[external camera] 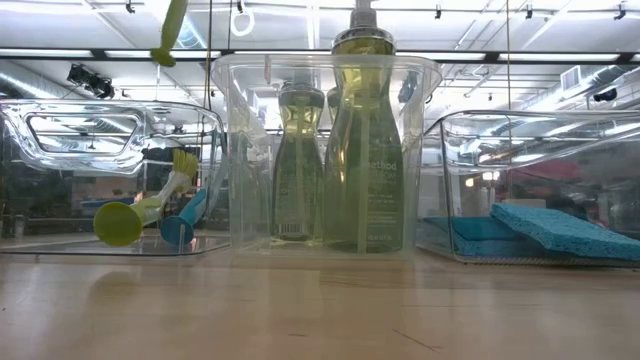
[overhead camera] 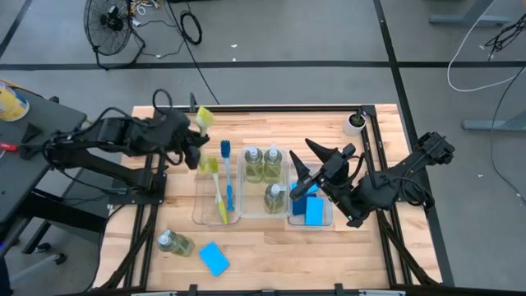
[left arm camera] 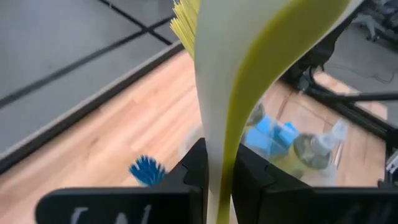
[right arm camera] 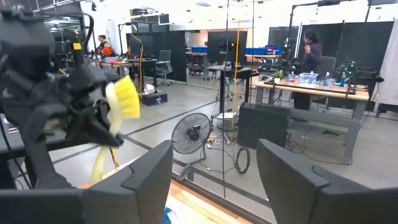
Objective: Pick & Place Kitchen Sink Supplies
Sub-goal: Put the yellow dishwashing brush into the left transparent bin
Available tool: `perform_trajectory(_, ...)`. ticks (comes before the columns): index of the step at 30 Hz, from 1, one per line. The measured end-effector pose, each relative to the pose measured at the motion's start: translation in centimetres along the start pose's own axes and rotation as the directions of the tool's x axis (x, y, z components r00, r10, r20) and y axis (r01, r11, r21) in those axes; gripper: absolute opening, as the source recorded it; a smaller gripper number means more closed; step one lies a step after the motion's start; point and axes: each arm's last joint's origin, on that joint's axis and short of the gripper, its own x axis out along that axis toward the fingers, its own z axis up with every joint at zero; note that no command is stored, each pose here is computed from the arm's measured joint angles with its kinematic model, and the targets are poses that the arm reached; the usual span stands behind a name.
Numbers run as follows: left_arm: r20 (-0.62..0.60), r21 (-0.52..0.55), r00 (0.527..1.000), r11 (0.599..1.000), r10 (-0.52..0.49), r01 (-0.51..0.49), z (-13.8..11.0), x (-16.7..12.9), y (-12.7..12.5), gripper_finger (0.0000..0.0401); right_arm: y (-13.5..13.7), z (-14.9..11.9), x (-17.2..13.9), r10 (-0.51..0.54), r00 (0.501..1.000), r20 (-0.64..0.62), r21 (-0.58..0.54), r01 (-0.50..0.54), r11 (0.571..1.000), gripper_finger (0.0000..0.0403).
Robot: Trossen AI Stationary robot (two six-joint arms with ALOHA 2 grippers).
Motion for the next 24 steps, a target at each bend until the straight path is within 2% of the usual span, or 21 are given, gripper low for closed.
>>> perform_trajectory(11,-0.054,-0.086,0.998,0.996,-0.017,0.012,-4.6,3.7,-1.1,0.0044,0.0,0.0,0.0,0.008,1.0,0.002,0.0,-0.008,1.0,0.0231)
perform_trajectory(15,-0.046,-0.121,0.998,0.992,-0.04,0.034,-6.2,4.9,-1.6,0.0058,0.0,0.0,0.0,0.008,1.0,0.002,-0.002,-0.008,1.0,0.0231)
perform_trajectory(24,-0.054,-0.18,0.998,0.983,0.032,-0.041,-9.9,6.0,-1.5,0.0043,0.1,-0.1,0.0,0.008,1.0,0.001,-0.011,-0.008,1.0,0.0231)
